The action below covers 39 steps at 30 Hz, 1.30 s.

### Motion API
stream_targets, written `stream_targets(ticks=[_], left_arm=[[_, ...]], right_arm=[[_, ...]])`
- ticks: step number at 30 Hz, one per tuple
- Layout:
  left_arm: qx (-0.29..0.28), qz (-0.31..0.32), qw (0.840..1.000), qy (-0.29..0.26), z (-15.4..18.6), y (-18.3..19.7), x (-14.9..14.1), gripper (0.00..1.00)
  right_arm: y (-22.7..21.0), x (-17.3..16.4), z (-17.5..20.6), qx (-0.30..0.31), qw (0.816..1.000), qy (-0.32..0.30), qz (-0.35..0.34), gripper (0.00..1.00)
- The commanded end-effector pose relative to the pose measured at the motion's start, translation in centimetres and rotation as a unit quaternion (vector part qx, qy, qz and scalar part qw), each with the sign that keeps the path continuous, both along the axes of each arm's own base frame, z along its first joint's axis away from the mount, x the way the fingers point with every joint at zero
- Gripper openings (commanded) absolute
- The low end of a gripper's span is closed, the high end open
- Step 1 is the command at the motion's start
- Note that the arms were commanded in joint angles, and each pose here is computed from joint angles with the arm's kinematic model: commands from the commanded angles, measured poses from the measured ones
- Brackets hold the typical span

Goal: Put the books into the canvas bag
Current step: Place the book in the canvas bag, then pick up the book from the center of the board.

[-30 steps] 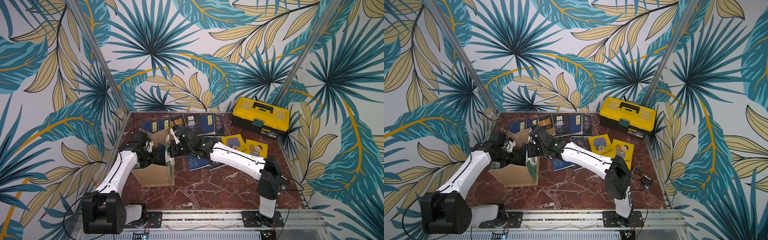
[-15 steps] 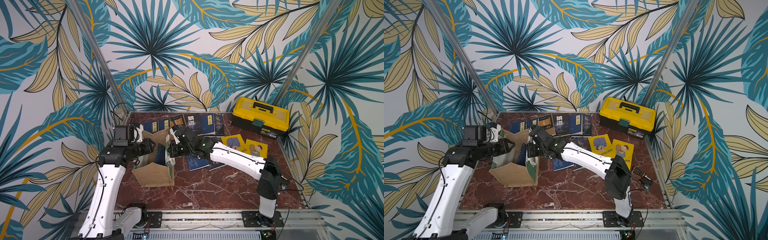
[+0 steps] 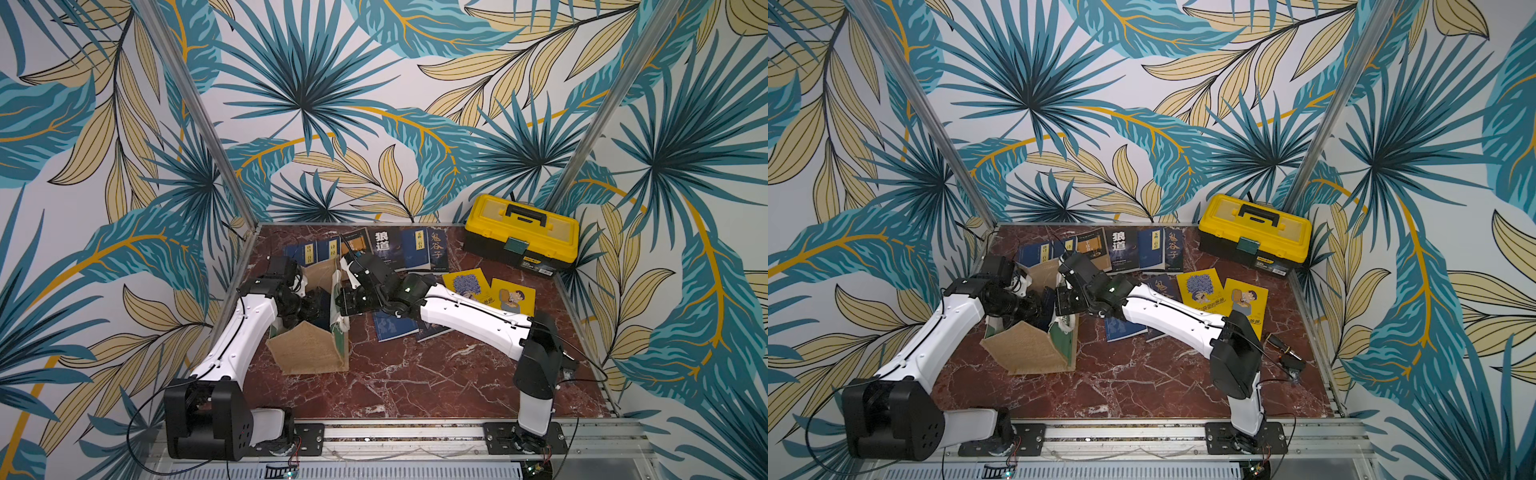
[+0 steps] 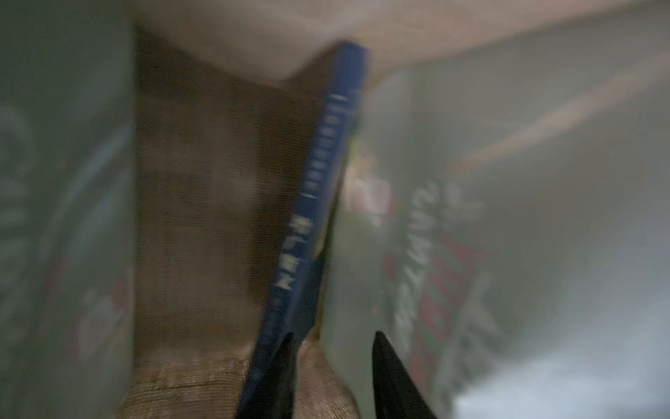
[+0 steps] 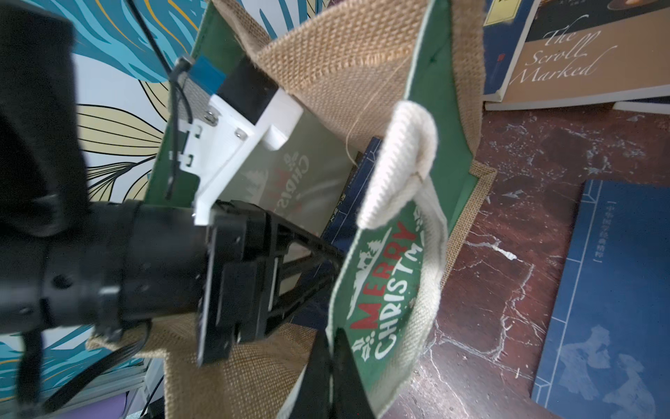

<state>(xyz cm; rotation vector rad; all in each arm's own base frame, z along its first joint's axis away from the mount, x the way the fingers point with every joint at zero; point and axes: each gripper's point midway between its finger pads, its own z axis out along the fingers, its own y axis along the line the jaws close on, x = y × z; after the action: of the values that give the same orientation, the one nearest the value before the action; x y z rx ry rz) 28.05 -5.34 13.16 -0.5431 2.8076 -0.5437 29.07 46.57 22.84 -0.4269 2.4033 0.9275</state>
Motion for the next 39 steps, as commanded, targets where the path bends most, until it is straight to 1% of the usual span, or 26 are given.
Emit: stream_targets(ticks=[1,4,8,10,14,17,20,22,25,28,30,32,35,37,39], left_arm=[[0.063,0.045,0.997,0.023,-2.1,3.5,-0.4,0.41],[0.073,0.052,0.996,0.025,-2.2,4.3,-0.7,0.44],[0.075,0.053,0.996,-0.003,-0.5,4.3,-0.6,0.45],[0.068,0.047,0.996,-0.023,0.9,4.0,-0.5,0.46],[0.039,0.027,0.995,-0.083,5.5,2.8,-0.3,0.49],[0.025,0.025,0.988,-0.148,9.9,2.2,-0.3,0.50],[0.011,0.027,0.977,-0.210,14.2,1.7,-0.5,0.50],[-0.002,0.026,0.970,-0.241,16.6,1.1,-0.8,0.50],[-0.011,0.015,0.964,-0.266,18.9,-0.4,-1.1,0.50],[-0.010,-0.003,0.964,-0.267,19.5,-2.7,-1.1,0.50],[0.004,-0.023,0.964,-0.263,19.4,-4.8,-1.0,0.50],[0.025,-0.057,0.963,-0.263,19.1,-7.6,-0.8,0.50],[0.032,-0.102,0.965,-0.241,17.9,-11.6,-0.3,0.50],[0.032,-0.117,0.968,-0.219,16.7,-13.6,0.3,0.50],[0.046,-0.132,0.969,-0.203,15.2,-15.3,0.9,0.50]], right_arm=[[-0.8,-0.6,0.3,-0.005,1.000,0.000,0.005,0.00],[-0.8,-0.6,0.3,-0.004,1.000,0.000,0.005,0.00],[-0.6,-0.7,0.7,0.001,1.000,-0.001,0.008,0.00],[-0.7,-0.6,0.9,0.001,1.000,-0.003,0.008,0.06],[-1.1,-0.6,1.7,-0.001,1.000,-0.009,0.010,0.26],[-1.7,-0.4,3.3,0.005,1.000,-0.020,0.010,0.38],[-2.6,-0.2,5.1,0.009,0.999,-0.035,0.007,0.43],[-3.6,0.2,6.0,0.008,0.999,-0.043,0.002,0.46],[-5.7,0.9,6.7,-0.003,0.999,-0.050,-0.011,0.48],[-8.9,2.0,6.1,-0.031,0.998,-0.052,-0.035,0.48],[-11.4,2.9,4.7,-0.051,0.996,-0.044,-0.058,0.49],[-14.7,4.1,2.9,-0.068,0.993,-0.025,-0.094,0.49],[-18.1,4.6,0.1,-0.084,0.988,0.008,-0.128,0.49],[-20.0,4.7,-1.7,-0.093,0.985,0.030,-0.143,0.49],[-21.5,4.8,-3.4,-0.103,0.981,0.047,-0.155,0.49]])
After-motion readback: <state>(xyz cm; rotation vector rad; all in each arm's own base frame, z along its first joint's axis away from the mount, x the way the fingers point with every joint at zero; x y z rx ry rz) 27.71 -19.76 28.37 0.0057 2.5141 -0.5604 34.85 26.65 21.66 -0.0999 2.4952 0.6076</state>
